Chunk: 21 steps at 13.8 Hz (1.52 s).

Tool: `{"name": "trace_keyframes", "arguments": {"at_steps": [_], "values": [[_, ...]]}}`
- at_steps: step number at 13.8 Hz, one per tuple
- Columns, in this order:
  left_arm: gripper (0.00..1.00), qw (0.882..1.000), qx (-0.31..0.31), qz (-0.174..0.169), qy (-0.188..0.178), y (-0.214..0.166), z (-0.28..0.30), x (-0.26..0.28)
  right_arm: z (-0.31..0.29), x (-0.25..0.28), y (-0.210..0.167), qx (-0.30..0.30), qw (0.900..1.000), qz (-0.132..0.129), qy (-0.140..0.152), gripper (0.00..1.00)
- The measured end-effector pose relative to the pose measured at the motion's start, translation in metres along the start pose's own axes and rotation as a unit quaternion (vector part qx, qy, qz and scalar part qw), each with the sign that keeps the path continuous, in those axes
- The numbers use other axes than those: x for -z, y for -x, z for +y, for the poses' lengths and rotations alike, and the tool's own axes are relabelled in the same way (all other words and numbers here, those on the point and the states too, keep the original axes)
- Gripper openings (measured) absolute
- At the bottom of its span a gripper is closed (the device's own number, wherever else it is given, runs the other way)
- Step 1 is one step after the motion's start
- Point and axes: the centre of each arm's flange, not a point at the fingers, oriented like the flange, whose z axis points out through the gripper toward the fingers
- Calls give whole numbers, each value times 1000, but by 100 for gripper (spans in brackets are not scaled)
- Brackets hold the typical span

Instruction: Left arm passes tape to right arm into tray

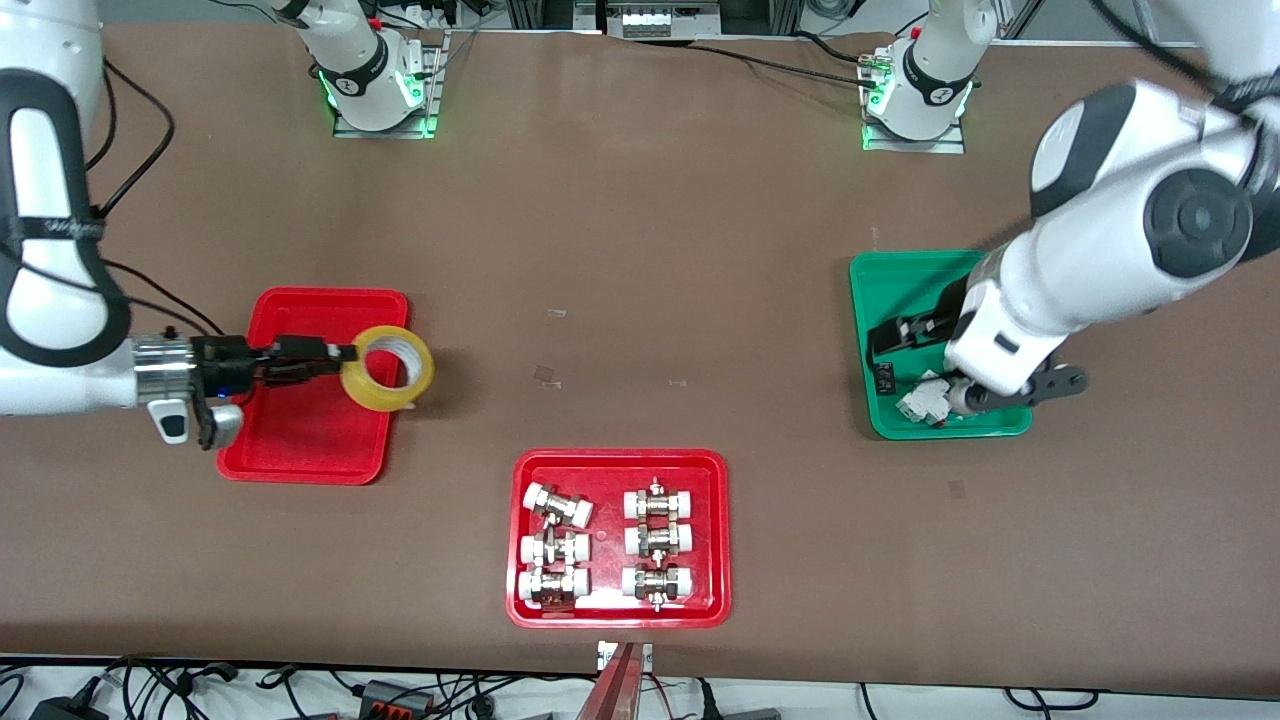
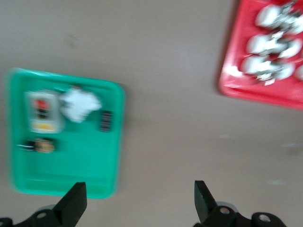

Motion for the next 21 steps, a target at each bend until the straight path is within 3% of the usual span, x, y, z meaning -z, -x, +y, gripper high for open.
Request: {"name": "trace_keyframes", "arguments": {"at_steps": [2, 7, 11, 16, 19, 21], "values": [[100, 998, -46, 16, -37, 12, -20, 26, 44, 5, 18, 15, 1000, -14, 2, 54], [100, 998, -42, 25, -50, 18, -64, 30, 114, -9, 42, 43, 998, -44, -2, 54], [100, 996, -44, 26, -71, 45, -71, 16, 124, -12, 44, 59, 996, -65, 22, 54], [100, 996, -39, 33, -71, 64, -89, 9, 124, -6, 31, 88, 985, -90, 118, 99], [100, 996, -38, 39, -70, 65, -92, 12, 92, 7, 15, 121, 971, -102, 179, 100], [100, 996, -38, 49, -56, 64, -89, 14, 46, 27, 4, 113, 958, -106, 240, 100]]}}
